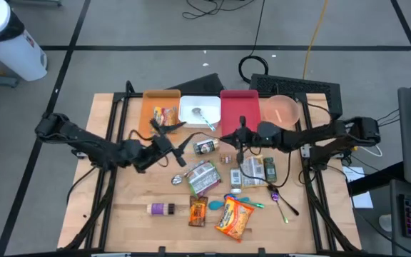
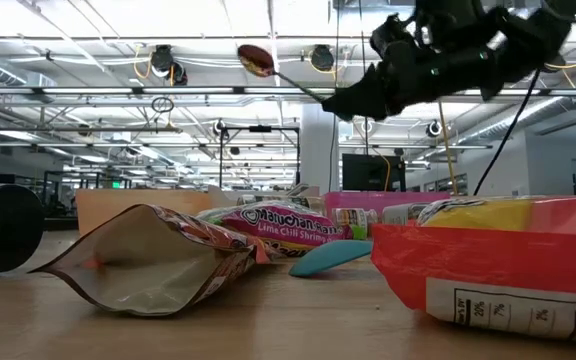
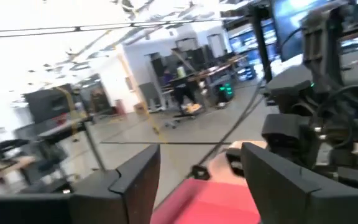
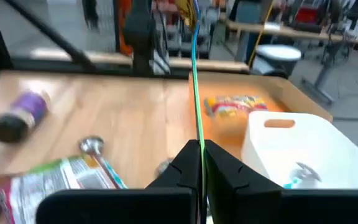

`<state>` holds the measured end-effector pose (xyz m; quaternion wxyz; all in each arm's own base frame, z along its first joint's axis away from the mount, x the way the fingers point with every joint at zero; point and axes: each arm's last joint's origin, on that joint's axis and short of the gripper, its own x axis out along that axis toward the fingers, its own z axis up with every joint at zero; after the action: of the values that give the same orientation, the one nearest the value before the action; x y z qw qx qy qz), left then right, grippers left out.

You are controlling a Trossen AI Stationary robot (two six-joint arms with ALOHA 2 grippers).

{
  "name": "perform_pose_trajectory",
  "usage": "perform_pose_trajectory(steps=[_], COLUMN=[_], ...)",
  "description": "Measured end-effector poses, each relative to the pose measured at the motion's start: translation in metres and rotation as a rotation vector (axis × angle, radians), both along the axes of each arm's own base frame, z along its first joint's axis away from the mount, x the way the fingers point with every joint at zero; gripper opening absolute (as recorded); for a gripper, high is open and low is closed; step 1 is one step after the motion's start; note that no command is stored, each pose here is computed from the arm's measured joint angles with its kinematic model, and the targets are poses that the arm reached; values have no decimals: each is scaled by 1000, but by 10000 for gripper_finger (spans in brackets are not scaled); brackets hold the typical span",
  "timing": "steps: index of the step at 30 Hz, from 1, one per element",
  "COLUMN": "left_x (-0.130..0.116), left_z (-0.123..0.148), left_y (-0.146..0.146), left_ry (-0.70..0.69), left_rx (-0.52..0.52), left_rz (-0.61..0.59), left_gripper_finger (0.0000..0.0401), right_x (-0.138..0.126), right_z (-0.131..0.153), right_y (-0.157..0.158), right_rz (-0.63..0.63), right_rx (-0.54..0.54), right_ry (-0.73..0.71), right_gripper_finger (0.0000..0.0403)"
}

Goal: Pick & Place Food Item
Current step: Put the left purple spoon into the white bin

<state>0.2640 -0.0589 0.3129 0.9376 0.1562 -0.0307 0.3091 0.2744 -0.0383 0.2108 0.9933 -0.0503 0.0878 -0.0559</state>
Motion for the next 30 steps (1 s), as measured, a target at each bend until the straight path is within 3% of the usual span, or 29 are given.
perform_pose_trajectory(steps=[8, 18, 23, 30], left_x=[-44, -68, -72, -79], left_z=[12, -11, -23, -36], left_y=[-22, -26, -25, -23], left_ry=[71, 91, 155, 229], left_rx=[-87, -252, -259, -266], left_rz=[136, 160, 150, 149], left_gripper_finger=[231, 216, 214, 214], right_x=[19, 47, 71, 99], right_z=[46, 87, 90, 65], right_y=[-13, -23, -31, -63], right_rz=[-111, -263, -270, -352], right_rx=[-132, -60, -51, 23], right_ry=[184, 327, 435, 533], right_gripper_finger=[0, 0, 0, 0])
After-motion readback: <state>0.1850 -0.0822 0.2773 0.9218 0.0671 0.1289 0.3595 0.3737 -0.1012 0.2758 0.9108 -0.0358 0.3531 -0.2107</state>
